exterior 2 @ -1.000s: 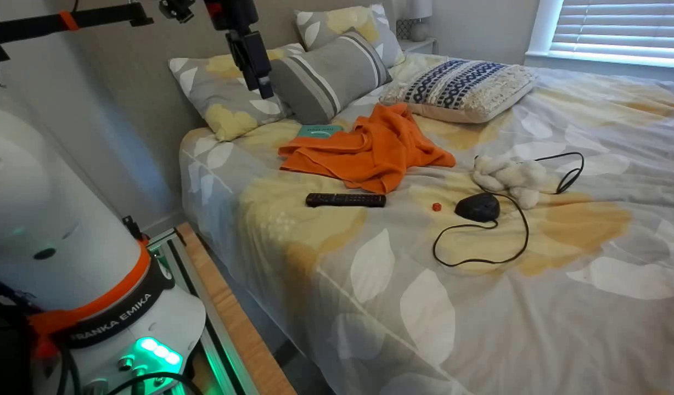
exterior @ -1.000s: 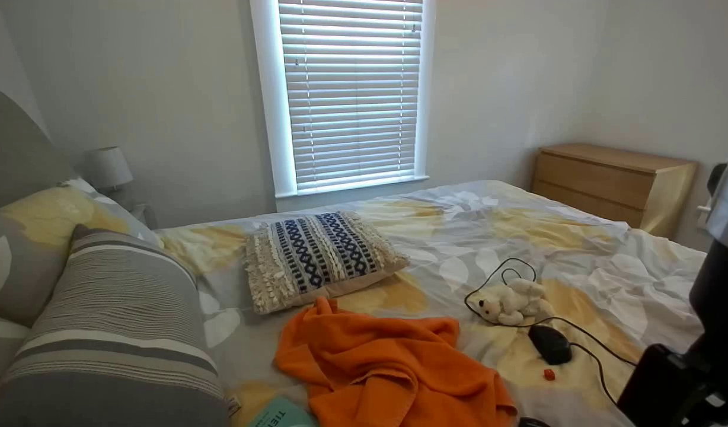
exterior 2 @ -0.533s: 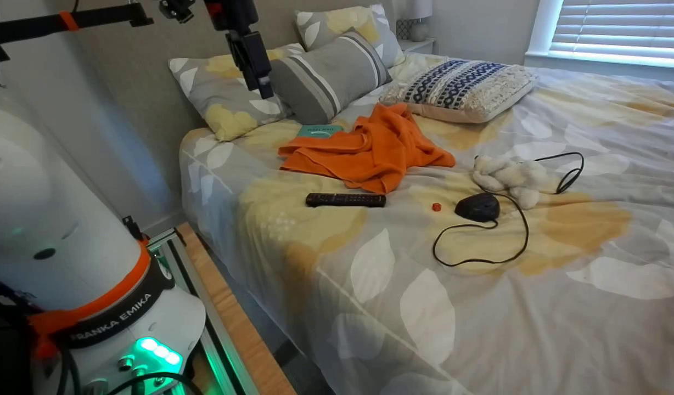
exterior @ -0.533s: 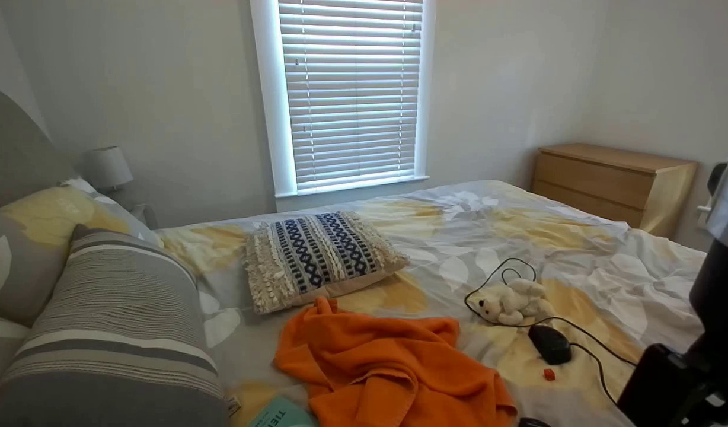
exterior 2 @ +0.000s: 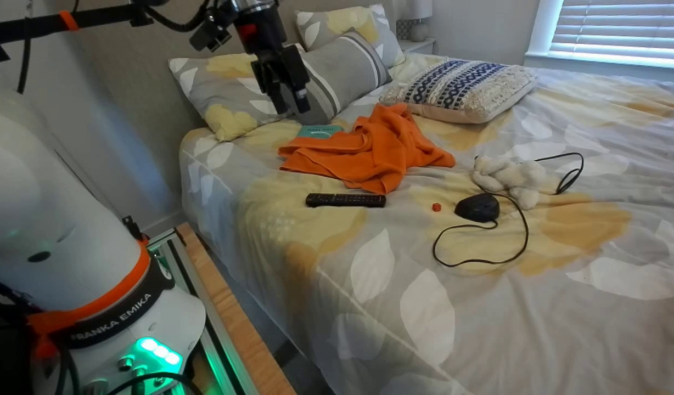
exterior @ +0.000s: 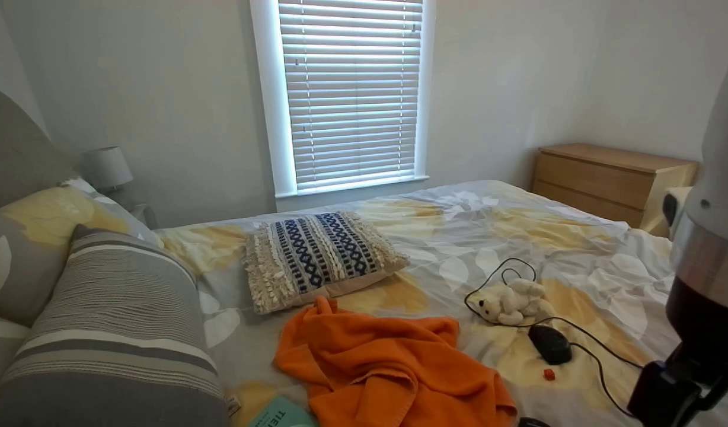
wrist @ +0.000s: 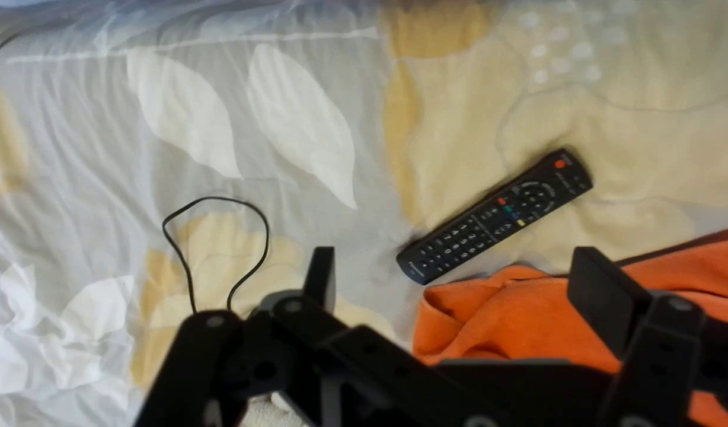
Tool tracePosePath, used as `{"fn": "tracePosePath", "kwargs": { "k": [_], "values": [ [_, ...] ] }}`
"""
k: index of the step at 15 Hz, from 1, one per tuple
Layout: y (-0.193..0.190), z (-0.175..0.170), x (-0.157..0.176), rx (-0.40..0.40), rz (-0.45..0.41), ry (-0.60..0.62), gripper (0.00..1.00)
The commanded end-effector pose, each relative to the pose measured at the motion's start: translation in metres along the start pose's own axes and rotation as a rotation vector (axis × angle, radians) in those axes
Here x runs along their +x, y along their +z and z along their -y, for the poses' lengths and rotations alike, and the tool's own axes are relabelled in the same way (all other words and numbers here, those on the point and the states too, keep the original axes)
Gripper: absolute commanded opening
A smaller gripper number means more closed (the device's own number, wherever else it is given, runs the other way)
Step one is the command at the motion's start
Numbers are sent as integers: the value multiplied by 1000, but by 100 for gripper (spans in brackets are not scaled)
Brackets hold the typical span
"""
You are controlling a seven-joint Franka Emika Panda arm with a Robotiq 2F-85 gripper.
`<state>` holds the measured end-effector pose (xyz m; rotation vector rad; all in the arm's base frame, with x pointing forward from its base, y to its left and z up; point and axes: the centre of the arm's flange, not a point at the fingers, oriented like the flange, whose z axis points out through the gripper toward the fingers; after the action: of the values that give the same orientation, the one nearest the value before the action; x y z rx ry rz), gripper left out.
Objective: Fold the orange towel on the bed once
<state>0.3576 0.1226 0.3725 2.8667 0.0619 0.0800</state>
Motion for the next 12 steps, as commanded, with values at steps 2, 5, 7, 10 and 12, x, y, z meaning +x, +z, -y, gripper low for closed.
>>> {"fn": "tracePosePath", "kwargs": {
  "k": [2, 5, 7, 10, 12],
  "values": [
    [62, -19, 31, -150, -101, -194, 100],
    [88, -12, 47, -225, -242, -295, 100],
    [98, -2, 57, -275, -302, -395, 100],
    [68, -7, 42, -265, -299, -419, 100],
    [68, -4, 44, -278, -311, -441, 100]
  ]
}}
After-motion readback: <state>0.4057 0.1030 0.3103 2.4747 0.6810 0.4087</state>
